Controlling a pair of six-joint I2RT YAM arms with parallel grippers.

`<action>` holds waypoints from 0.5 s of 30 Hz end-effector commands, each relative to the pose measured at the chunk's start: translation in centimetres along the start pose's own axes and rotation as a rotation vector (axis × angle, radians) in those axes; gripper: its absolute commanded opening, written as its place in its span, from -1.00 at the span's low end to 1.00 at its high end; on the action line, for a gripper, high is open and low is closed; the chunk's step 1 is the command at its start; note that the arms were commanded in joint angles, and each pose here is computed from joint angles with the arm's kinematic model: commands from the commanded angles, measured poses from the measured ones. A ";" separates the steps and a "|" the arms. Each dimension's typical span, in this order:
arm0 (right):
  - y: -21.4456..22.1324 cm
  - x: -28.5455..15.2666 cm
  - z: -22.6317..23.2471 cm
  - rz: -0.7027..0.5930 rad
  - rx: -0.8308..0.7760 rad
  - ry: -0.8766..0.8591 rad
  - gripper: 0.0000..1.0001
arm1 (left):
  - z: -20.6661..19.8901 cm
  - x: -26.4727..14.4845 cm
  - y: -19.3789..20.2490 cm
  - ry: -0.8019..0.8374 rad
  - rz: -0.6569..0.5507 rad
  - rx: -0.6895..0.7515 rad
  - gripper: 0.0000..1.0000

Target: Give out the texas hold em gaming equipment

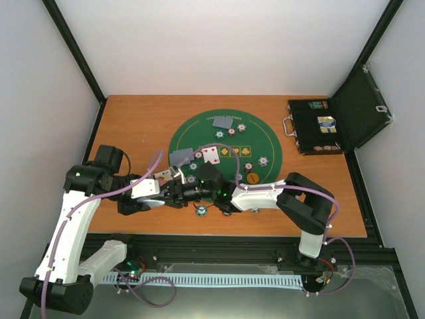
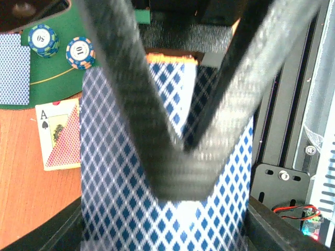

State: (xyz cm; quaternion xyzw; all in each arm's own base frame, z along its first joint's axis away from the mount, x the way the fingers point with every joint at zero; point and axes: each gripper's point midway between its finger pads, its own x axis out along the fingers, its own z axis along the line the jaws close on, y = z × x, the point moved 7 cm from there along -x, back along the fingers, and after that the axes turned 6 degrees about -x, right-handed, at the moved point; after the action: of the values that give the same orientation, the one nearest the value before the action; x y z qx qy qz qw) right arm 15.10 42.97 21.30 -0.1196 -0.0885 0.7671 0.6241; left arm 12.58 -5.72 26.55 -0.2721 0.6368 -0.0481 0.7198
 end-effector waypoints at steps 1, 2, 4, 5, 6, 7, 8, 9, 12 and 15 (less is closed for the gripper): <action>0.5 -2.1 -2.2 -0.011 0.049 0.084 0.09 | -0.1 -1.1 -0.7 -0.028 -0.039 0.031 -0.92; 0.6 -2.3 -2.3 -0.012 0.049 0.092 0.07 | -0.1 -1.1 -0.8 -0.029 -0.041 0.031 -0.92; 0.7 -2.6 -2.4 -0.016 0.048 0.099 0.04 | -0.1 -1.2 -0.8 -0.030 -0.043 0.032 -0.92; 0.8 -2.7 -2.4 -0.017 0.047 0.101 0.01 | -0.1 -1.2 -0.8 -0.032 -0.045 0.034 -0.92; 0.8 -2.8 -2.3 -0.022 0.044 0.100 -0.03 | -0.1 -1.2 -0.9 -0.030 -0.044 0.035 -0.92; 0.9 -3.0 -2.3 -0.023 0.044 0.103 -0.06 | 0.0 -1.2 -0.8 -0.031 -0.042 0.033 -0.92; 0.9 -3.1 -2.2 -0.028 0.042 0.106 -0.11 | 0.0 -1.2 -0.8 -0.031 -0.042 0.033 -0.92; 0.9 -3.3 -2.1 -0.030 0.039 0.110 -0.17 | 0.0 -1.2 -0.8 -0.031 -0.040 0.032 -0.92; 0.9 -3.9 -1.7 -0.040 0.028 0.124 -0.40 | 0.0 -1.2 -0.8 -0.029 -0.039 0.032 -0.92; 0.8 -4.5 -1.1 -0.054 0.017 0.133 -0.60 | 0.0 -1.1 -0.7 -0.028 -0.036 0.031 -0.92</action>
State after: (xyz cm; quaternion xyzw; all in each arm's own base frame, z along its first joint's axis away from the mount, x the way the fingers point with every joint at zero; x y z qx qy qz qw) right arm 14.96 39.70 22.23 -0.1340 -0.0948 0.7540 0.6361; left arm 12.63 -5.54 26.43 -0.2667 0.6378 -0.0395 0.7215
